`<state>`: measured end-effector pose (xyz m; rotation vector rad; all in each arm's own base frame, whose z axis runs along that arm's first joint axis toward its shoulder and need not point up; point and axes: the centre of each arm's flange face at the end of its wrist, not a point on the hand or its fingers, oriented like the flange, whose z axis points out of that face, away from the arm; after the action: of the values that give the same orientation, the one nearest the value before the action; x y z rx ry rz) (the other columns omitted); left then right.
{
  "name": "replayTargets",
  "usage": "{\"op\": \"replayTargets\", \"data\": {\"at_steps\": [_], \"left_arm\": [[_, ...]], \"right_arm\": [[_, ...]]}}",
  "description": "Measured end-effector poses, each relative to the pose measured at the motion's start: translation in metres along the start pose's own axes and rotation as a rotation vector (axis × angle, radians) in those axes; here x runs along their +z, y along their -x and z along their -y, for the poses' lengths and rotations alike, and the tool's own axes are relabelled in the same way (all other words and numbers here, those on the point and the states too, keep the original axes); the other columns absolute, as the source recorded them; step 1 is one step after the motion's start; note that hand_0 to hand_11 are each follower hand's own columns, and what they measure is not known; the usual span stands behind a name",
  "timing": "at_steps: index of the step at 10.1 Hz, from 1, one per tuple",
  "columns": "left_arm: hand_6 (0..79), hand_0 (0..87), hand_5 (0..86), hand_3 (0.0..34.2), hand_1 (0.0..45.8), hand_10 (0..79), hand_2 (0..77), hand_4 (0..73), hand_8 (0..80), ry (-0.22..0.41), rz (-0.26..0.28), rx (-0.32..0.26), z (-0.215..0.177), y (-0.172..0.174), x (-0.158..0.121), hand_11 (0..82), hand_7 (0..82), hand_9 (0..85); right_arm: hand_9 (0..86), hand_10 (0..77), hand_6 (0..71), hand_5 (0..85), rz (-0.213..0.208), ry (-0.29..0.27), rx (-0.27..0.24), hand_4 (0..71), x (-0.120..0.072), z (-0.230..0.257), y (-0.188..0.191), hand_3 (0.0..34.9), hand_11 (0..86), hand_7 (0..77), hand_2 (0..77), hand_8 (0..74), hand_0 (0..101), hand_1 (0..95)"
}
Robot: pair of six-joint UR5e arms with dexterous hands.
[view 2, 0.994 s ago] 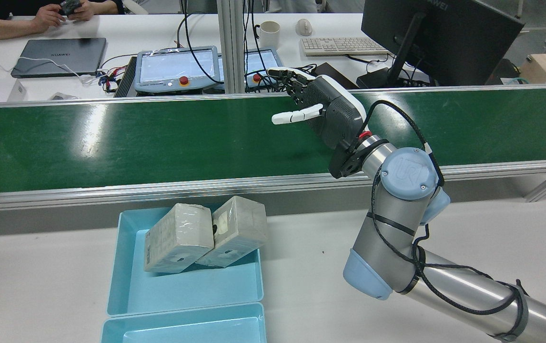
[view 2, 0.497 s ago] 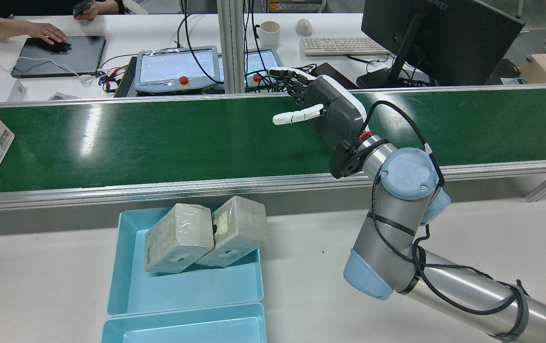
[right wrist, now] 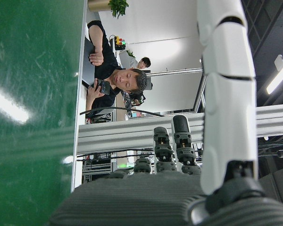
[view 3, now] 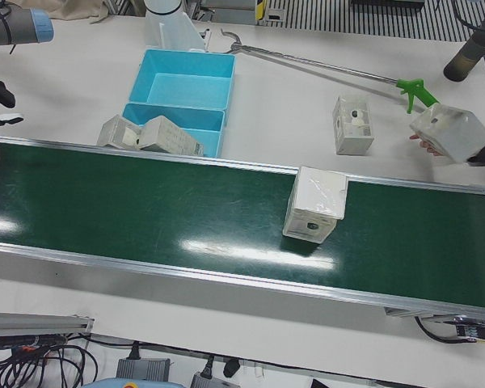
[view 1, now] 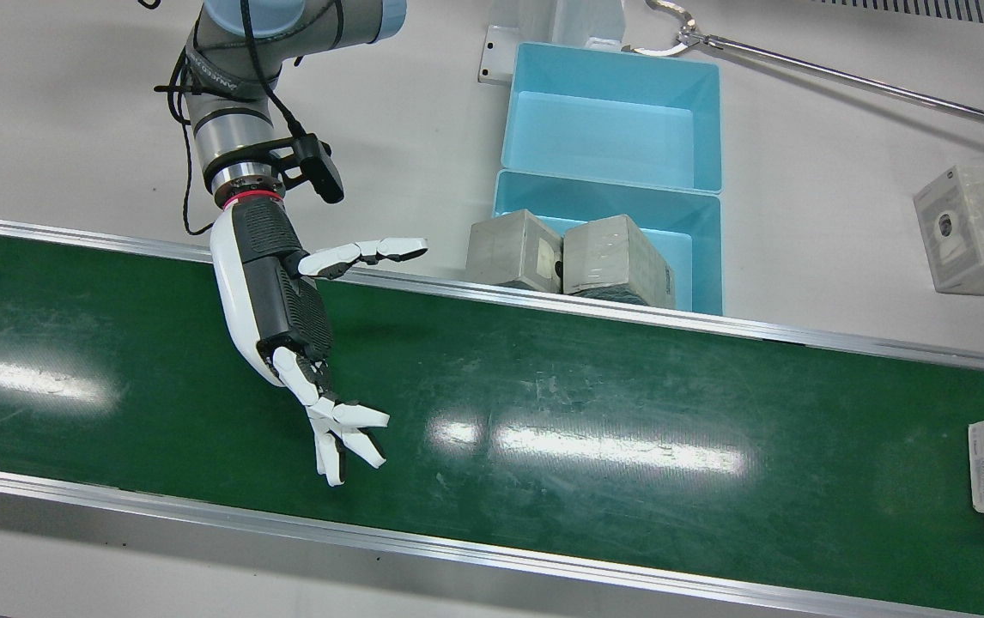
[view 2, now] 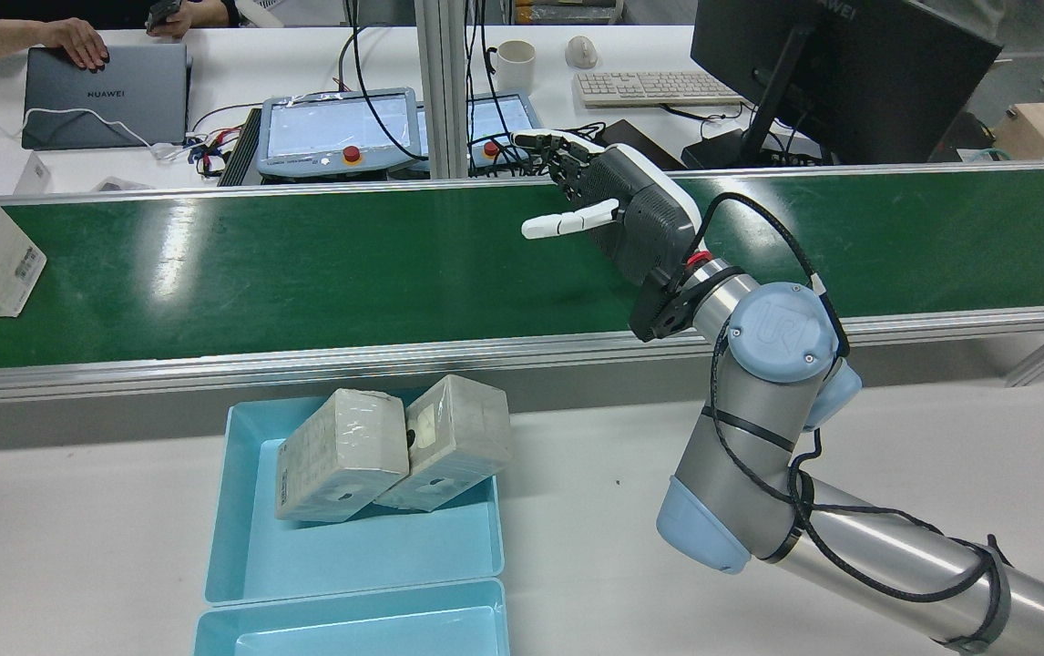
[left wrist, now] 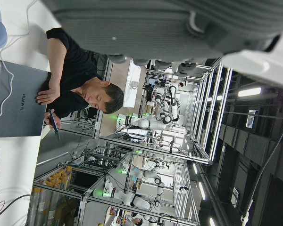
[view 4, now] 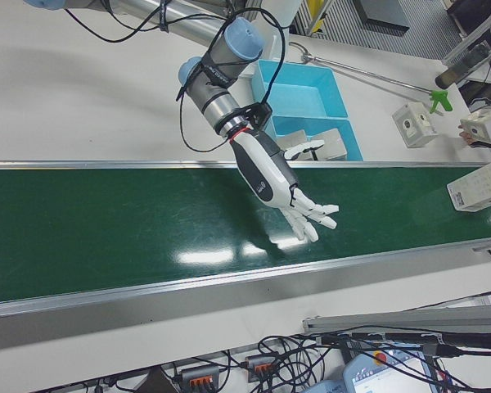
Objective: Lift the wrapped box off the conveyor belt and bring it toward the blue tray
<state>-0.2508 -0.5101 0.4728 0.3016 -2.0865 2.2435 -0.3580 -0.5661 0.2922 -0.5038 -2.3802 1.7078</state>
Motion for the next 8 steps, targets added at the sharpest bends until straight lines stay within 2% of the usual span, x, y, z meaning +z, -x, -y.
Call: {"op": "replayTargets", "data": {"at_steps": [8], "left_arm": [[0.5, 0.0, 1.1, 0.0, 0.0, 0.5, 1.1, 0.0, 0.5, 0.000, 0.000, 0.000, 0.0000, 0.0000, 0.0000, 0.5, 0.5, 0.0]], "right_arm": [[4.9, 0.0, 6.5, 24.5, 0.001, 0.000, 0.003, 13.1, -0.0007, 0.0008, 0.0008, 0.0, 0.5, 7.1, 10.9, 1.6, 49, 16.4]]}}
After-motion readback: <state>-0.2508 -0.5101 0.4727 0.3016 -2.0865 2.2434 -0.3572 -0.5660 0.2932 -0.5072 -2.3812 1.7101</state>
